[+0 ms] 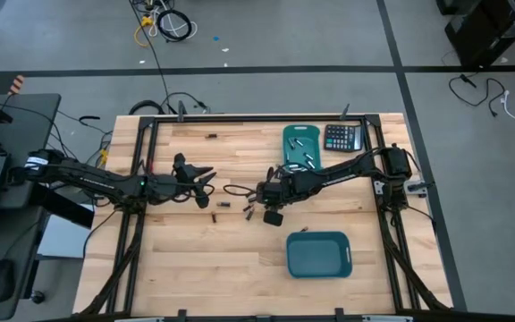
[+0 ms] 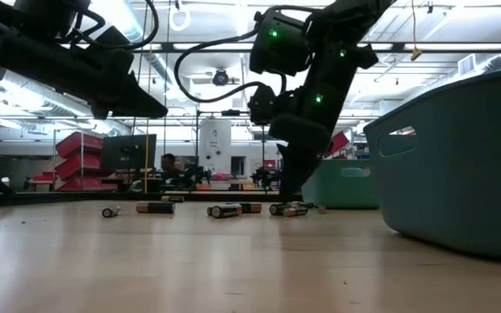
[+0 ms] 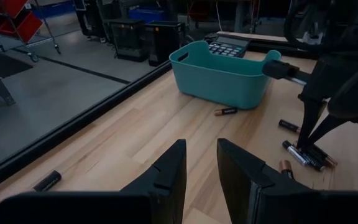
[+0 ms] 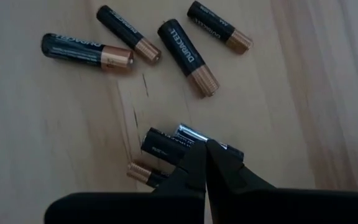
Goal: Sort batteries
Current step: Put the silver battery into the green bin
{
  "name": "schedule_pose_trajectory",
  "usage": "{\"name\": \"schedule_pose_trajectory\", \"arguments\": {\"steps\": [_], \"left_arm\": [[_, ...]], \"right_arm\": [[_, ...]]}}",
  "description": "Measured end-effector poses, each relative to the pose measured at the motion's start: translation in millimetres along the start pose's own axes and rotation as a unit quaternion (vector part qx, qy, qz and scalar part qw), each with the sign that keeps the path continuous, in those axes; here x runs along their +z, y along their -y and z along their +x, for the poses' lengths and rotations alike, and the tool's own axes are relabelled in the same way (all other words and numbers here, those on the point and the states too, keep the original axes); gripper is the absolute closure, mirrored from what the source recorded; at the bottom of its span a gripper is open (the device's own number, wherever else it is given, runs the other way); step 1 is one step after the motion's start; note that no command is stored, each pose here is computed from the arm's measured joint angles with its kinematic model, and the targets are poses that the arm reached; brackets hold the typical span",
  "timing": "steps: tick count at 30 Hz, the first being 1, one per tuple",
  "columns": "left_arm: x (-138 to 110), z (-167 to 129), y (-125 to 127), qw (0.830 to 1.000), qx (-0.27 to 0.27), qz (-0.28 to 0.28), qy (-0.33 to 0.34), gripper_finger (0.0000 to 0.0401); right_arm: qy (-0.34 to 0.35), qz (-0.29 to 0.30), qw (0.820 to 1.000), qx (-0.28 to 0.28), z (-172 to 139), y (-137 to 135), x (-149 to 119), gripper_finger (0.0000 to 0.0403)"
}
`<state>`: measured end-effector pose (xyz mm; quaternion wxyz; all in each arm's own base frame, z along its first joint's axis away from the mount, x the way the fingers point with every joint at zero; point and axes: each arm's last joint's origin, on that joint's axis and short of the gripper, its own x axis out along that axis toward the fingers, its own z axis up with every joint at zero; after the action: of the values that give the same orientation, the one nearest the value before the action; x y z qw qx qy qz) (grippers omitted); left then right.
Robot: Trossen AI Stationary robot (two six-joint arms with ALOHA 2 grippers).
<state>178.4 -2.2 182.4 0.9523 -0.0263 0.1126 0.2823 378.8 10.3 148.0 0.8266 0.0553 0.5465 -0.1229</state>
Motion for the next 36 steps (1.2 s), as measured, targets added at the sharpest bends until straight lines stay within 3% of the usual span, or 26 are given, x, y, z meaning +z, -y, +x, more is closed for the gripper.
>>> {"name": "schedule_pose_trajectory", "arguments": {"steps": [17,21,28,36], "left_arm": [[0.4,0.0,0.0,1.000,0.000,-0.001,0.002,0.0309],[0.4,0.0,0.0,1.000,0.000,-0.002,0.002,0.0309],[0.4,0.0,0.0,1.000,0.000,-0.001,0.002,0.0309],[0.6,-0.1,0.1,1.000,0.000,0.001,0.002,0.0309]], "right_arm": [[-0.013,-0.002,1.000,0.007,-2.0,-6.1,-4.4,0.0403],[-0.012,-0.038,0.999,0.002,-1.9,-5.5,-4.2,0.0403],[-0.005,-0.153,0.988,0.003,-1.7,-4.6,-2.7,0.0389],[0.011,-0.170,0.985,-0.007,-0.6,1.7,2.4,0.0345]]}}
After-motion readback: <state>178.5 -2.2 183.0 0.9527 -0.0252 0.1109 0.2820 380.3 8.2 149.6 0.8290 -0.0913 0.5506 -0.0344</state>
